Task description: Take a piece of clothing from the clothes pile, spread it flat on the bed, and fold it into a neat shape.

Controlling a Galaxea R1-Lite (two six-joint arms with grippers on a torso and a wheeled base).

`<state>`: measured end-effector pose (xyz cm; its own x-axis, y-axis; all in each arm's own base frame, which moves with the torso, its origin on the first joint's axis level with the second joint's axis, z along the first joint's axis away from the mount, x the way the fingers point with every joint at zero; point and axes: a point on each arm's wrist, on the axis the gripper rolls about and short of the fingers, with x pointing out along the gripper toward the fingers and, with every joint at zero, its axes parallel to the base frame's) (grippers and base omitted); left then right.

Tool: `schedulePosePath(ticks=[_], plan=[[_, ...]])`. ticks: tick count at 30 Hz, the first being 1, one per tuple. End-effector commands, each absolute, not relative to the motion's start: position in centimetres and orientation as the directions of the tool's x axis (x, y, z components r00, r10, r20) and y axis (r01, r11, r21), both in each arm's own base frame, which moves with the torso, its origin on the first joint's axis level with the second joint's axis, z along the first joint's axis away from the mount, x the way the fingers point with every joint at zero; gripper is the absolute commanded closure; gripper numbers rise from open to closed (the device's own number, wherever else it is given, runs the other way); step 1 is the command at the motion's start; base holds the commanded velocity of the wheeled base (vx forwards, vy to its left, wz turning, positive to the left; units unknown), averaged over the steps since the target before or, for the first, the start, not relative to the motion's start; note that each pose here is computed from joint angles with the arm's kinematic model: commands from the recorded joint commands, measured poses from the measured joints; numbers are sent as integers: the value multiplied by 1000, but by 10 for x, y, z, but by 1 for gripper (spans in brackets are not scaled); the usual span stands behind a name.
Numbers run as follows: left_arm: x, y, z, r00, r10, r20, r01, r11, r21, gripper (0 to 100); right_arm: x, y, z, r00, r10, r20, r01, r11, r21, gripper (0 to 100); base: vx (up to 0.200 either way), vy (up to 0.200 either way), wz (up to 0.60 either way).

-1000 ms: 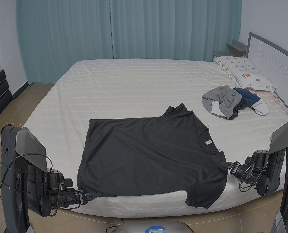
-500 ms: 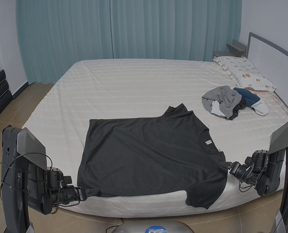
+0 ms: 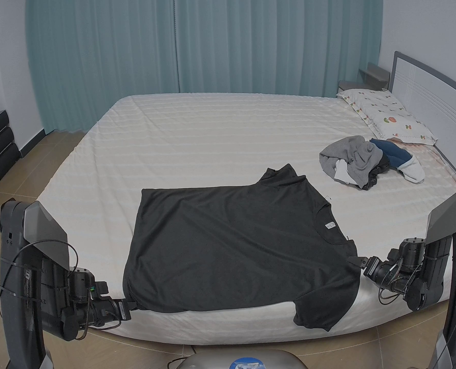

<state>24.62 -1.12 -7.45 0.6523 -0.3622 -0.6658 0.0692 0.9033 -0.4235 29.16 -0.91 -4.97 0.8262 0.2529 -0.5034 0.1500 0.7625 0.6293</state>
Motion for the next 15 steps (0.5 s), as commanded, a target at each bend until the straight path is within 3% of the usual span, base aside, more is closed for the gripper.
schedulePosePath(ticks=[1,10,15], plan=[[246,-7,-73,663,-352,-660,59,904,-423,100,292,-9,-49,829,253,-498,146,763,630,0,0,0,0],[249,-7,-68,677,-359,-642,62,897,-437,100,278,-3,-40,811,287,-510,129,762,635,0,0,0,0],[263,-8,-44,755,-358,-550,-4,835,-550,100,273,2,-46,785,308,-538,127,769,626,0,0,0,0]])
